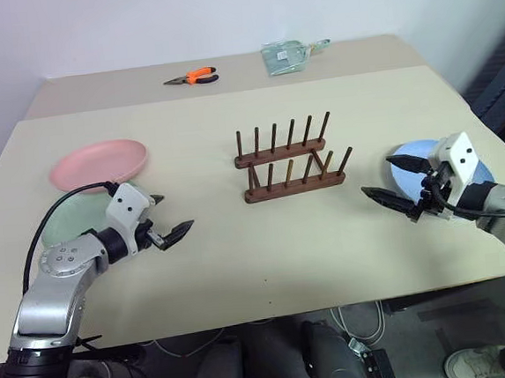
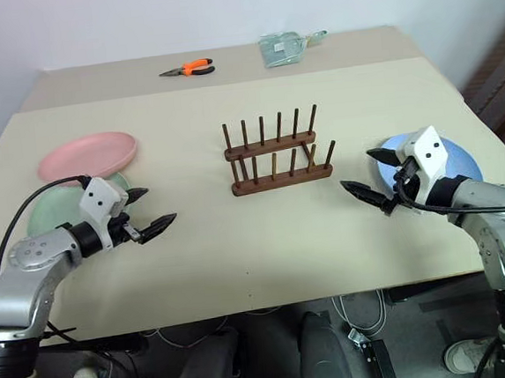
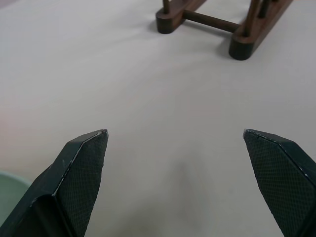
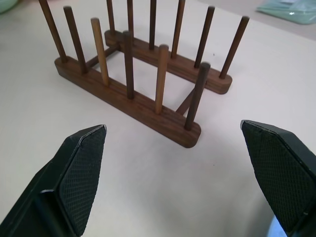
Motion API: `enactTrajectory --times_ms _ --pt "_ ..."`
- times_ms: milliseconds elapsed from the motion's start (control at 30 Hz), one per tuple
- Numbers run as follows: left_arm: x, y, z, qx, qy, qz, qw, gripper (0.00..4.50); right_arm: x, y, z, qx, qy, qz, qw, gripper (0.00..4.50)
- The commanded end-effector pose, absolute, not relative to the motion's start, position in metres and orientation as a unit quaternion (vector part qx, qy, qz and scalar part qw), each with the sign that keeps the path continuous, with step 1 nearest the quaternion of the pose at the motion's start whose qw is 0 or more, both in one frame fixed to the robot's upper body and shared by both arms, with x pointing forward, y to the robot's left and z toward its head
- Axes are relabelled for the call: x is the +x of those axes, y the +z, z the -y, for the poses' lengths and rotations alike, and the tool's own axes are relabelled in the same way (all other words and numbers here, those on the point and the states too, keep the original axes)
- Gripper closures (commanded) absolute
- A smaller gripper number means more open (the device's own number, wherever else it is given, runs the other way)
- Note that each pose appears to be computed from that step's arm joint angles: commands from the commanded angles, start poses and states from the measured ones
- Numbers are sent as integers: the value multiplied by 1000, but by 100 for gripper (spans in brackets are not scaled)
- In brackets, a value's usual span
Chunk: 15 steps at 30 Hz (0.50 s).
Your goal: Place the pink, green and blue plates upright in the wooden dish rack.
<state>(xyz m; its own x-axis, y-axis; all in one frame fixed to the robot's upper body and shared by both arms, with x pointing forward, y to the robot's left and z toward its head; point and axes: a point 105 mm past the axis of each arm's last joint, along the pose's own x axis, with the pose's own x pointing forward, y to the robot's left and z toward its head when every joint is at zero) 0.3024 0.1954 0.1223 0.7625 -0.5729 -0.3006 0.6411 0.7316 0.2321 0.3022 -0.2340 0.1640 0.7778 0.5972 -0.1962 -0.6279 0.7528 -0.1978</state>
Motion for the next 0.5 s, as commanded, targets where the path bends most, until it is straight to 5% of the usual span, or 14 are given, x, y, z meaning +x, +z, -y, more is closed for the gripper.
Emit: enactTrajectory --times_ms 33,500 --pt "301 126 -190 165 -331 -93 924 0 308 177 228 -142 326 -26 934 4" --pt "327 97 -120 149 -435 -116 880 0 288 153 190 -151 370 -65 915 4"
